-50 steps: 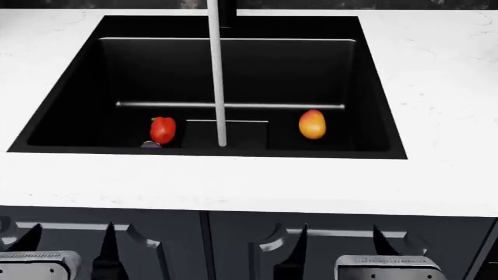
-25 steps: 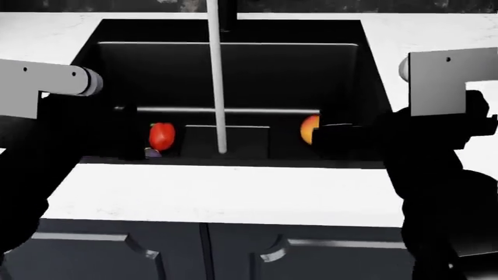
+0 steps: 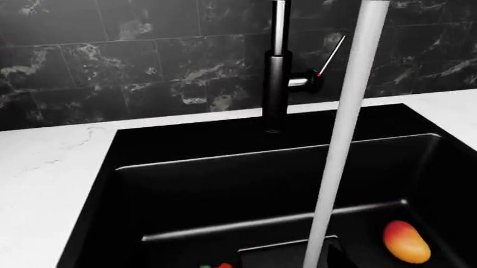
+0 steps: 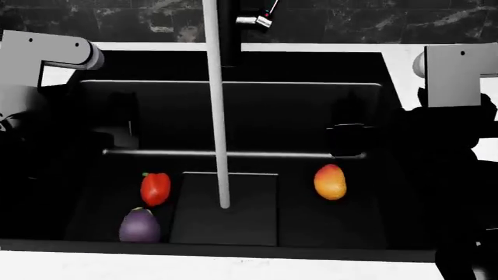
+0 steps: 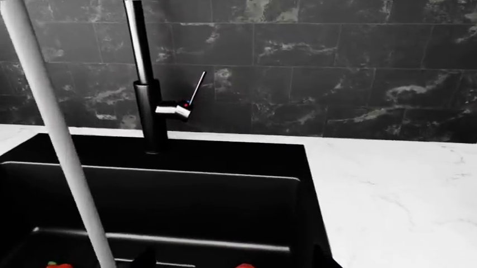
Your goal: Pick the eggplants and mangos from the sink and place them in one bowl. Place the bell pepper in the other bowl. Then turn off the sink faucet.
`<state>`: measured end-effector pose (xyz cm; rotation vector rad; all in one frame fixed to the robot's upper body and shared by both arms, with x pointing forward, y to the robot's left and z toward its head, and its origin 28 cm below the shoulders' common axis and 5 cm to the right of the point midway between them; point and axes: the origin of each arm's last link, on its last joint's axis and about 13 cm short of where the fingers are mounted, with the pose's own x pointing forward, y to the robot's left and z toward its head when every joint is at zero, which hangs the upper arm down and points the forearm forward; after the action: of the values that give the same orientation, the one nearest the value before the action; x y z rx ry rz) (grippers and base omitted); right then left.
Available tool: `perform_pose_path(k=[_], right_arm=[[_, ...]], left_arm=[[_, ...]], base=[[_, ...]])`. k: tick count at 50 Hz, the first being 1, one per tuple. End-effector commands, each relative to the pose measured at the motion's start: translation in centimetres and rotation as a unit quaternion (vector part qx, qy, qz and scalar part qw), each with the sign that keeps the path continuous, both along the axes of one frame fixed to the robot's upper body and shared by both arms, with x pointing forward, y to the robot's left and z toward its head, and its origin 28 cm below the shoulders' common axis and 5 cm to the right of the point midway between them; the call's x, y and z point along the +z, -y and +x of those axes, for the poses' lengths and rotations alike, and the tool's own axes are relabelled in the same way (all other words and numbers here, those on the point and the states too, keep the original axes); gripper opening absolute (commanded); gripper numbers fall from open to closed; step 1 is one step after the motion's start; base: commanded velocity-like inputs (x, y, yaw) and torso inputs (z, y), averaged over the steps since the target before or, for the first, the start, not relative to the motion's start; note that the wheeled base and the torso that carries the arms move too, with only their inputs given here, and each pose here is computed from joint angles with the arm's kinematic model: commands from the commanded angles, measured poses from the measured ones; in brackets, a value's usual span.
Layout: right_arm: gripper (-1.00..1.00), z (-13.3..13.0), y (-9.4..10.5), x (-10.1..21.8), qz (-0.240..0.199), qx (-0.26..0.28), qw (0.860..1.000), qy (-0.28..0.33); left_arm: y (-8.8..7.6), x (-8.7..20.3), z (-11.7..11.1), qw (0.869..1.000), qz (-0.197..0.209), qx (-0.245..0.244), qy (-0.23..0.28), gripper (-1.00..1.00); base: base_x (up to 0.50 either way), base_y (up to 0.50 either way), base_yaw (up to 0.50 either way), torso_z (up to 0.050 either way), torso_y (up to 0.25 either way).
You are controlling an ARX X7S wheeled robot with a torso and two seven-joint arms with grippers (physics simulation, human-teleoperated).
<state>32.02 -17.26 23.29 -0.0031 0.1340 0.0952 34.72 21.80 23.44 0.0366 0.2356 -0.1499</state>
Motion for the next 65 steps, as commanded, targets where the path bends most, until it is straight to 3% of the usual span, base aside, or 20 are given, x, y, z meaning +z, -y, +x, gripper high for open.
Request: perform_pose_path(k=[1, 31, 40, 43, 45, 47, 49, 52, 60, 65], right_arm=[[1.0, 0.1, 0.0, -0.4, -0.001, 0.007, 1.0, -0.014], [1.0, 0.0, 0.0, -1.7, 0.006, 0.004, 0.999, -0.04], [1.0, 0.3, -0.1, -1.2, 0.022, -0.008, 0.997, -0.072], [1.0, 0.5, -0.5, -1.5, 0.032, 0.009, 0.993, -0.115], [1.0, 0.4, -1.0, -1.4, 0.011, 0.021, 0.99, -0.138], [1.0, 0.2, -1.5, -1.7, -0.001, 0.036, 0.982, -0.185], [1.0, -0.1, -1.9, -2.2, 0.015, 0.047, 0.971, -0.233], [1.0, -0.5, -2.2, -2.7, -0.015, 0.055, 0.961, -0.269], [1.0, 0.3, -2.5, -4.6, -0.076, 0.07, 0.939, -0.329], [1.0, 1.4, -2.3, -5.9, -0.099, 0.07, 0.935, -0.334]], left_arm=[[-0.1, -0.4, -0.3, 1.0, -0.001, -0.003, -0.019, 1.0], [-0.5, -1.5, -0.1, 0.999, 0.005, -0.003, -0.036, 1.0], [-0.7, -1.6, 0.0, 0.998, 0.015, 0.013, -0.053, 1.0], [-0.5, -1.9, -0.3, 0.998, 0.02, 0.008, -0.063, 1.0], [-0.8, -2.2, -0.8, 0.997, 0.025, 0.003, -0.071, 1.0], [-0.9, -2.8, -1.5, 0.995, 0.037, -0.006, -0.091, 1.0], [-0.8, -2.7, -2.2, 0.994, 0.034, -0.015, -0.099, 1.0], [-0.5, -3.5, -3.3, 0.992, 0.043, -0.031, -0.116, 1.0], [-0.5, -5.2, -3.4, 0.991, 0.027, -0.026, -0.132, 1.0], [-0.6, -5.1, -3.6, 0.991, 0.023, -0.027, -0.126, 1.0]], base=[[0.5, 0.0, 0.0, 0.0, 0.0], [0.5, 0.0, 0.0, 0.0, 0.001], [0.06, 0.0, 0.0, 0.0, 0.001], [0.0, 0.0, 0.0, 0.0, 0.0], [0.0, 0.0, 0.0, 0.0, 0.0], [0.0, 0.0, 0.0, 0.0, 0.0], [0.0, 0.0, 0.0, 0.0, 0.0], [0.0, 0.0, 0.0, 0.0, 0.0], [0.0, 0.0, 0.0, 0.0, 0.0], [0.0, 0.0, 0.0, 0.0, 0.0]])
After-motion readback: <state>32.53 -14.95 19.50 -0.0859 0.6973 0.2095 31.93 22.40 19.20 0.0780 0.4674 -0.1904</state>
